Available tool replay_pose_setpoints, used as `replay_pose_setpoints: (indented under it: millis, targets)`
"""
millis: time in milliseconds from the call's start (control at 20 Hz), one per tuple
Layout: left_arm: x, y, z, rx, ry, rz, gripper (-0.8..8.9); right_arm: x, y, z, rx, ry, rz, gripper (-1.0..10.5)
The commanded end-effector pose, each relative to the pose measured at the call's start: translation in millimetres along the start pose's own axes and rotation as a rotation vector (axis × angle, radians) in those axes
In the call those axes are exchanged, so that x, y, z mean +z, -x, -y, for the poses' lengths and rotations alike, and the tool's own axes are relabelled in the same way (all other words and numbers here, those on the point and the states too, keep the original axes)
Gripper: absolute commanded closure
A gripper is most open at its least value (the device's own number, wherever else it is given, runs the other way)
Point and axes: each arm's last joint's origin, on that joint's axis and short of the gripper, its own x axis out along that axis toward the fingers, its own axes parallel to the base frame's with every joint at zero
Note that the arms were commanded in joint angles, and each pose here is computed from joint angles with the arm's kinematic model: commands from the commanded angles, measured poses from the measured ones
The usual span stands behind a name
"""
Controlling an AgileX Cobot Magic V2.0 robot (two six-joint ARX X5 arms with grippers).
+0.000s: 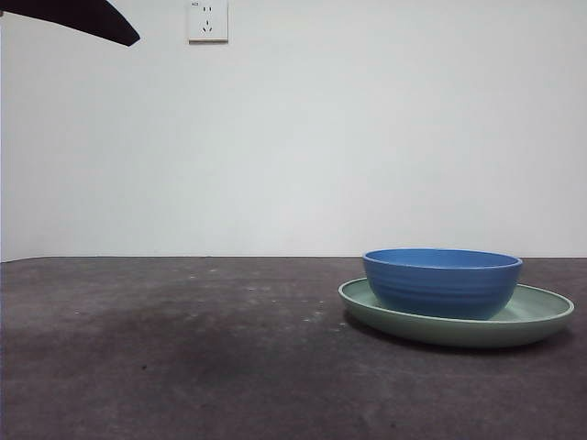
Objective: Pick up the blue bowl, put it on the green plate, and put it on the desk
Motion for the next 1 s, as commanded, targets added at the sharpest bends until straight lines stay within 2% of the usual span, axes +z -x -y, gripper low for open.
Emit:
replay_pose_setpoints:
  millis: [50, 200, 300, 400, 500, 1000]
  targets:
    - [2.9, -0.3, 1.3, -0.012, -0.028, 0.009, 5.88, 14.0, -11.4, 1.4, -0.002, -0.036, 0.004, 5.8]
    - [2.9, -0.3, 1.3, -0.012, -0.032, 0.008, 5.88, 28.4, -36.5, 6.9, 0.017, -0.062, -0.033, 5.9]
    - [2.9, -0.2, 1.2, -0.012, -0.034, 0.008, 5.88, 38.4, -58.6, 15.8, 0.013, -0.085, -0.065, 6.4]
    - [2.9, -0.2, 1.2, -0.012, -0.034, 0.008, 5.88, 46.4, -82.6, 26.3, 0.076, -0.121, -0.103, 6.4]
    - [2.9, -0.2, 1.2, -0.012, -0.035, 0.008, 5.88, 51.4, -106.6, 38.2, 0.103, -0.154, -0.139, 6.4]
    - [2.9, -0.2, 1.2, -0.012, -0.035, 0.008, 5.88, 47.7, -199.8, 62.5, 0.119, -0.183, -0.288, 6.4]
